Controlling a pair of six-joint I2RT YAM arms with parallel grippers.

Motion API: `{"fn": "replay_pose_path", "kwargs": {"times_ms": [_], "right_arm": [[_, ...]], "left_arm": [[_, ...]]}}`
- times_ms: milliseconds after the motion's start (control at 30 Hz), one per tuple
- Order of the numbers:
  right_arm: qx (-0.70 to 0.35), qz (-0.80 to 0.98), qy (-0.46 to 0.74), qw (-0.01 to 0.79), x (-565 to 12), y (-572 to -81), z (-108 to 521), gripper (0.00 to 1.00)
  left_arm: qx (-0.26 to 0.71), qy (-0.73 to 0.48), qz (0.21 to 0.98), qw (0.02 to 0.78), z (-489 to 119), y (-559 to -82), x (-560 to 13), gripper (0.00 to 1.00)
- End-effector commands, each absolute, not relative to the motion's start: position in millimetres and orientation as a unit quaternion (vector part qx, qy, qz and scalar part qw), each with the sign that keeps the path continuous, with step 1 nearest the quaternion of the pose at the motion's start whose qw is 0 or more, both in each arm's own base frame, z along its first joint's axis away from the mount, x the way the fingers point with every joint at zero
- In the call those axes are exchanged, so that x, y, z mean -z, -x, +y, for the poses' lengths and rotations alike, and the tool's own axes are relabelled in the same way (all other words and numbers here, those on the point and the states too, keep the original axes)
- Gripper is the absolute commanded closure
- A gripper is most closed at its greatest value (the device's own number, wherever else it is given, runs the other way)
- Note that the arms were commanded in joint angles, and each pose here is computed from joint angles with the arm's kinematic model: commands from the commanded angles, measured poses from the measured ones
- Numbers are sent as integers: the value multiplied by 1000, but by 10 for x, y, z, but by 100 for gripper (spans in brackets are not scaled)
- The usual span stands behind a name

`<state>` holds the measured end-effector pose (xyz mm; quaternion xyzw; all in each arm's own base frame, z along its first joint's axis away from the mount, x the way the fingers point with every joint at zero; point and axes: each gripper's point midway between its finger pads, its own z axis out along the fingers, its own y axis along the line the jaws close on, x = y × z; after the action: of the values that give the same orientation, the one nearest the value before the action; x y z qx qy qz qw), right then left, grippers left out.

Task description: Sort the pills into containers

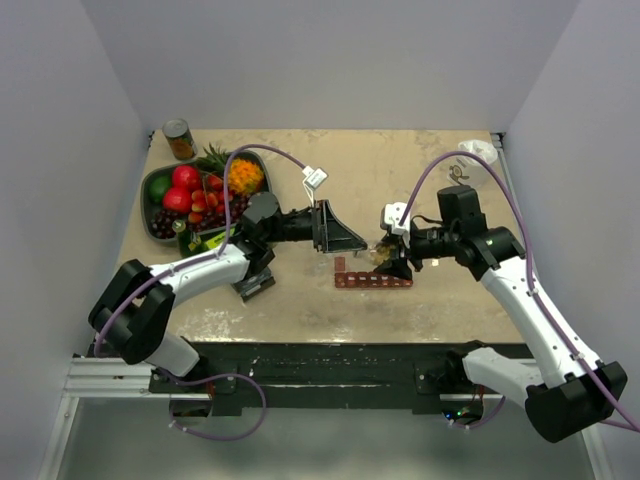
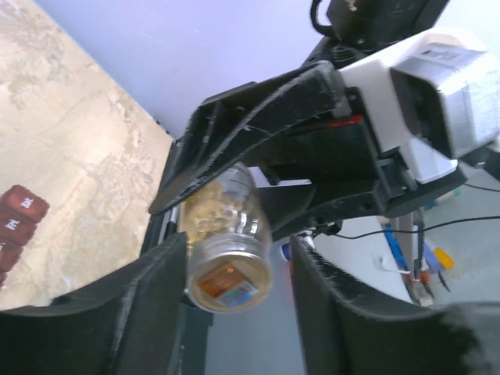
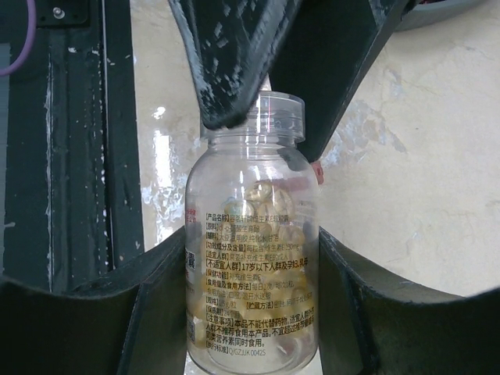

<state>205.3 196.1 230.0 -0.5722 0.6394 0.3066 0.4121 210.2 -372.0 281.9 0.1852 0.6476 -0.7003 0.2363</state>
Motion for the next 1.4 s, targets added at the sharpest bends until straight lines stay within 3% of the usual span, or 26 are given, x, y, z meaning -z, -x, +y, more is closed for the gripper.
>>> {"fn": "replay_pose_path", "kwargs": {"times_ms": [0,433,533,567,667,967,1100,1167,1233,1267,1367], "right_arm": [[-299,628,575,431,-2402,-2088,1986,100],[-316,639,555,430,-2372,-2073,2009,100],[-324,638,551,430,-2379,-2065,2027,100],[-330,640,547,426,-2371,-2048,2037,100],[-357,644,533,417,-2365,-2005,2086,100],[-497,637,464,364,-2402,-1789,2292,100],[-505,635,459,361,-2416,-1812,2309,100],[-502,637,459,362,-2403,-1820,2307,100],[-498,638,461,365,-2388,-1830,2304,100],[-496,639,461,366,-2387,-1836,2299,100],[-489,636,468,370,-2377,-1836,2287,59]], "left_arm": [[704,-231,630,232,-3784,-2014,-2911,46],[657,-290,653,242,-3760,-1998,-2790,45],[652,-296,654,243,-3756,-1997,-2765,59],[654,-305,649,241,-3752,-1972,-2783,71],[642,-341,635,262,-3734,-1958,-2800,79],[547,-486,550,402,-3570,-1972,-2850,80],[551,-477,565,386,-3583,-1985,-2817,82],[557,-466,577,373,-3599,-1994,-2791,88],[557,-457,589,367,-3608,-2012,-2753,100],[559,-451,594,363,-3608,-2012,-2743,100],[560,-444,600,359,-3594,-2006,-2750,100]]}}
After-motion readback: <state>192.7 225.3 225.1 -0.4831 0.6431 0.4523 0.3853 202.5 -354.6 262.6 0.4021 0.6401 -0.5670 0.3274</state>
